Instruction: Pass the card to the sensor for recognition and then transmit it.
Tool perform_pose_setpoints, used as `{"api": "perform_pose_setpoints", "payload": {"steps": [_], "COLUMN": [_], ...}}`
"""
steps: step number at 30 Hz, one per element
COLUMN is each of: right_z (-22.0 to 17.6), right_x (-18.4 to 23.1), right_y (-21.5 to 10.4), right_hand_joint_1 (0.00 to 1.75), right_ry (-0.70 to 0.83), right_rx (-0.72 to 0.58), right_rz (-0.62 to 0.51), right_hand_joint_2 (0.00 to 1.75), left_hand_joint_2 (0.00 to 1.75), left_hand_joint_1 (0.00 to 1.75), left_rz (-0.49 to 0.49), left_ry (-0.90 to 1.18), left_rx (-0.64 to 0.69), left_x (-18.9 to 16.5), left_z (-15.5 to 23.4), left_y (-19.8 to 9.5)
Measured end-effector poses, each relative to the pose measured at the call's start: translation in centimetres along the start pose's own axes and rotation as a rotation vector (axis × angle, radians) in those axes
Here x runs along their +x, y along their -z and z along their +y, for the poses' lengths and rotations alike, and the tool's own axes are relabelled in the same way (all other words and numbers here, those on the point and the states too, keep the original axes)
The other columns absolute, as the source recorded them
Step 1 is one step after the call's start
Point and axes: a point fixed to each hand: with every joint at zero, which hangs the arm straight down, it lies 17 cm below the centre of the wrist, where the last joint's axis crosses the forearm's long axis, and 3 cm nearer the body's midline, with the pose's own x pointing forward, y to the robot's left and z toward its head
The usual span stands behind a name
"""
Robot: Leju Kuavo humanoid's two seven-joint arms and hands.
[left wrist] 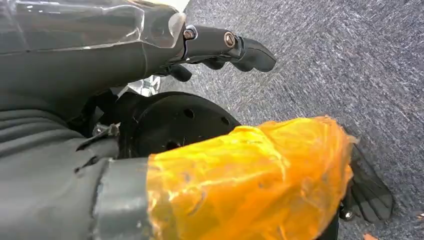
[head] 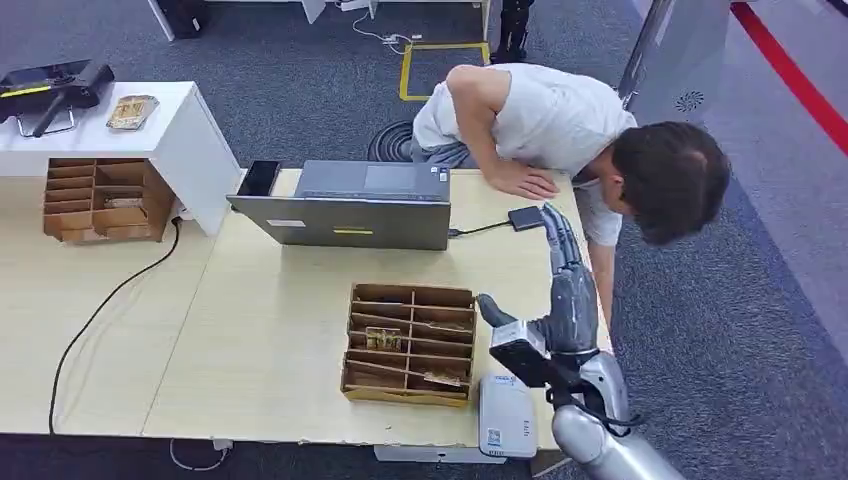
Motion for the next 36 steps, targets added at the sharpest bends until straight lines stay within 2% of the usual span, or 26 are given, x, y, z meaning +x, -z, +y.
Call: {"api": "perform_pose_setpoints", "payload": {"steps": [18, 36], "right_z": [3.3, 4.9], "right_x": [3.7, 3.4], "right_y": [-4.6, -5.9], "right_hand_joint_1": [0.00, 0.00], "right_ry": [-0.106, -0.230], "right_rx": [0.101, 0.188], "right_rz": [-0.115, -0.144], "right_hand_joint_2": [1.75, 1.75], "left_hand_joint_2": [0.00, 0.00], "left_hand_joint_1": [0.00, 0.00], "left_rz": [0.014, 0.020], "left_ry": [-0.012, -0.013], "left_rx": [0.005, 0.005], "left_x": [-0.3, -0.4], "left_z": [0.2, 0.2], "left_y": [0.0, 0.1]}}
